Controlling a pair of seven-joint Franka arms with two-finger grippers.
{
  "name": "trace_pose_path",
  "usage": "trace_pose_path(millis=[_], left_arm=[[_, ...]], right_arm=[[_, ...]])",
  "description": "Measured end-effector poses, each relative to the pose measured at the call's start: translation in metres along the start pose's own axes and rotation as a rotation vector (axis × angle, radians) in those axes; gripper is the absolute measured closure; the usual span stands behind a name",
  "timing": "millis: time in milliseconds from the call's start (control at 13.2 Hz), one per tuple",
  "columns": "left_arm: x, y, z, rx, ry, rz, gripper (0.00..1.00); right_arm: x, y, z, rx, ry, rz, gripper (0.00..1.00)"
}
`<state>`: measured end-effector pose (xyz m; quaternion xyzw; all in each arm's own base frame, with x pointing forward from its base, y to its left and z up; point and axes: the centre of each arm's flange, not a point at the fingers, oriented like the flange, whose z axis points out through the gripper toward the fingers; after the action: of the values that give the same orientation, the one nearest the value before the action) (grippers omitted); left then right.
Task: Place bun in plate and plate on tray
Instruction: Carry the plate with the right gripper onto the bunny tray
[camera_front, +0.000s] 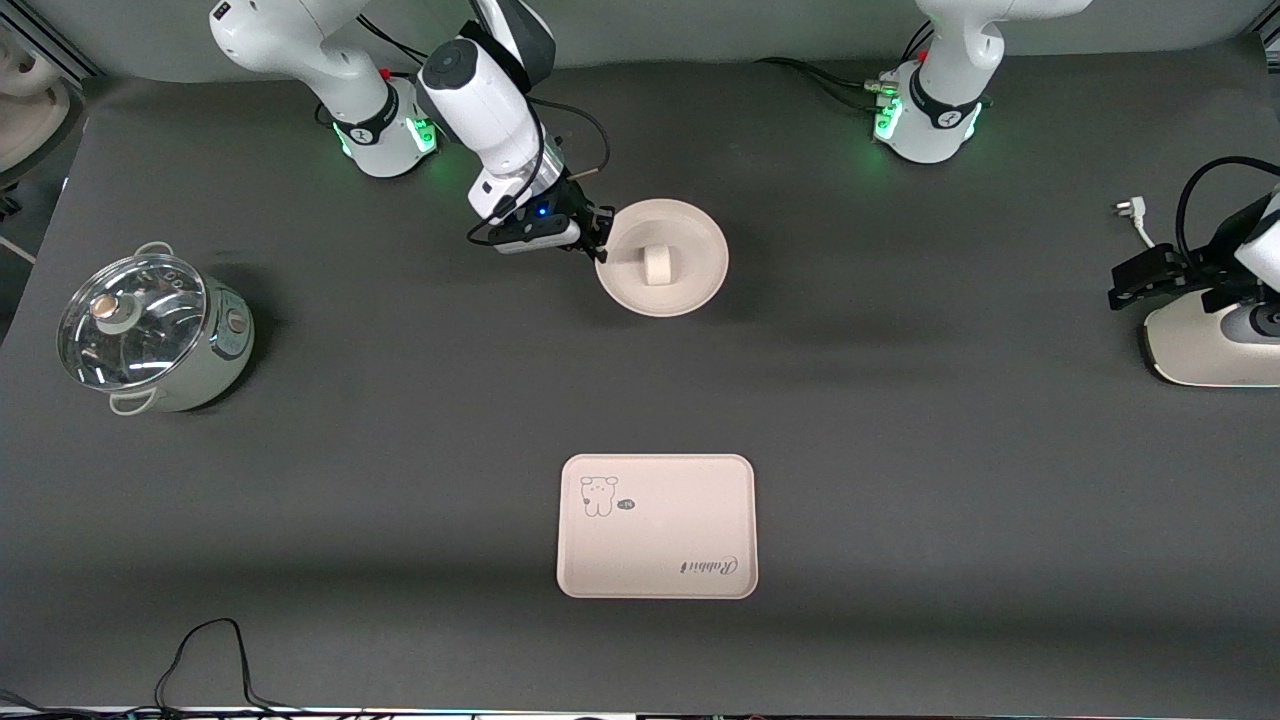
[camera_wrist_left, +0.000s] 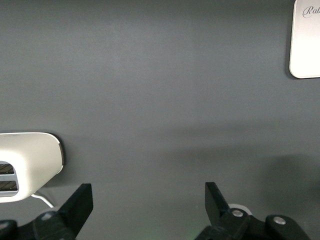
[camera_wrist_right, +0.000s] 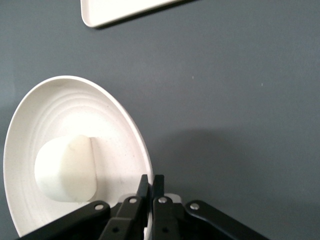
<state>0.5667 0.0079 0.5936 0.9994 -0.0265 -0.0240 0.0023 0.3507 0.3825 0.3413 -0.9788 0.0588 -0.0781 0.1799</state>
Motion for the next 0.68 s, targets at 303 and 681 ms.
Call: trace_pose_path(millis=[303, 681], left_arm=[[0.0, 0.004, 0.0, -0.001, 0.0, 0.006, 0.0], [0.0, 0.005, 0.0, -0.001, 0.0, 0.009, 0.0]], right_arm=[[0.074, 0.015, 0.016, -0.012, 0.028, 0.014, 0.95], [0.181, 0.001, 0.06, 0.009, 0.037, 0.089, 0.95]])
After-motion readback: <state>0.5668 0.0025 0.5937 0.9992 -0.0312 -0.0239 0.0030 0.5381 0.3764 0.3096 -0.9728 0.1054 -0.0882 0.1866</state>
